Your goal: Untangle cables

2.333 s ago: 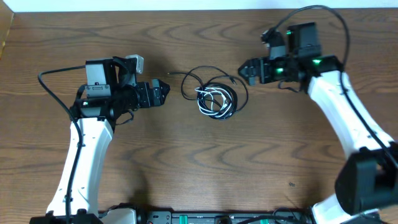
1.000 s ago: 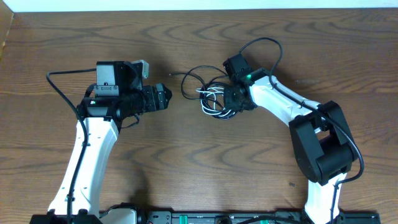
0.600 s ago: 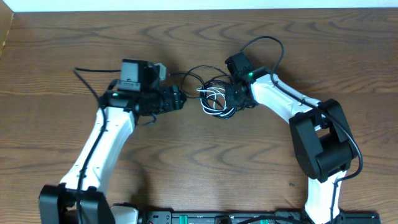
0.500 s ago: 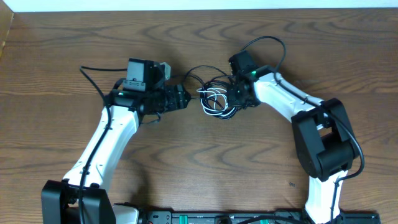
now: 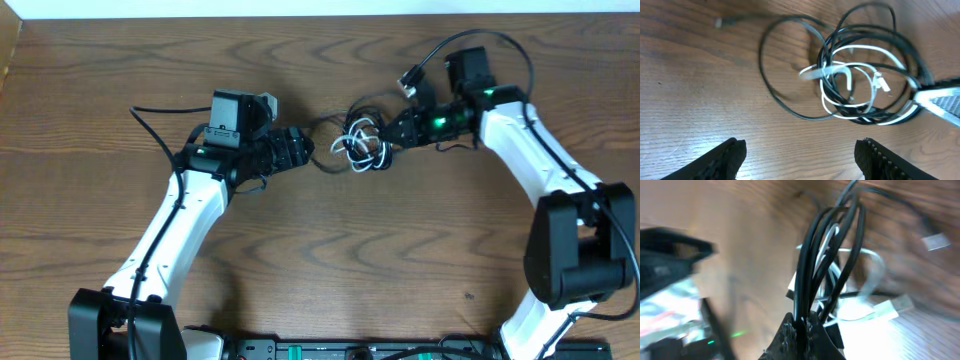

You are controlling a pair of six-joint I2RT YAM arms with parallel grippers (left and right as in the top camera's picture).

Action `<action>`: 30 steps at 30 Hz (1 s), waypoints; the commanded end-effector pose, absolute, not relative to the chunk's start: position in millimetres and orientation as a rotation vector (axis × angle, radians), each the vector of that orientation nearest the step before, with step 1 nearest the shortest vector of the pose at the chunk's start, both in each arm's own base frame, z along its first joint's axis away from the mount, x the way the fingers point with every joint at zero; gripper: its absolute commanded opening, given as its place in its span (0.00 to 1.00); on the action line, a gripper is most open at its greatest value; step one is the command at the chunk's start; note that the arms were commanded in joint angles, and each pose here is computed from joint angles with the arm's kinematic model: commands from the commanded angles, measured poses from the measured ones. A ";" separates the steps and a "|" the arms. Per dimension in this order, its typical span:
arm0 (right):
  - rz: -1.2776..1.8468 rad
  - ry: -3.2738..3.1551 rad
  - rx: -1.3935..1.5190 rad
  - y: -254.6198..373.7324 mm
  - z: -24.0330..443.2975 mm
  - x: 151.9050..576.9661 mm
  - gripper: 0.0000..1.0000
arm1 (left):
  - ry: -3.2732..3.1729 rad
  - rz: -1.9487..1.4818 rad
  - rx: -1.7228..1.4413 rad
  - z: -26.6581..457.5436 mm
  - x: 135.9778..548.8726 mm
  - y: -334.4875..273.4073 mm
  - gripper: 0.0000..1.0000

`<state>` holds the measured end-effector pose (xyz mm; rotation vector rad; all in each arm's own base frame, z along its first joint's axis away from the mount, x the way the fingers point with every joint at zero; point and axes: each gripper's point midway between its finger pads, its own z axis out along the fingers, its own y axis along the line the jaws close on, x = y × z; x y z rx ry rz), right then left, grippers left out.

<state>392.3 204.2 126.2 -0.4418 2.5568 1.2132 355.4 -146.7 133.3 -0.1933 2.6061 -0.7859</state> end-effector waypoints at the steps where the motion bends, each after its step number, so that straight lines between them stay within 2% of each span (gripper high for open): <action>1: 1.479 2.392 -0.543 219.8 160.9 377.7 0.01 | 2.611 -0.796 -0.174 132.9 351.7 -157.9 0.75; 8: 1.630 2.264 -0.625 228.7 182.2 366.7 0.01 | 2.601 -0.819 -0.084 136.4 345.3 -183.6 0.76; 18: 1.653 2.190 -0.653 229.4 214.9 358.2 0.01 | 2.593 -0.774 -0.056 135.4 345.2 -189.6 0.76; 24: 1.637 2.188 -0.592 228.6 235.9 361.6 0.01 | 2.587 -0.737 -0.074 134.3 348.7 -185.3 0.72; 30: 1.566 2.287 -0.442 226.8 228.0 376.1 0.01 | 2.549 -0.772 -0.128 140.9 356.3 -188.4 0.71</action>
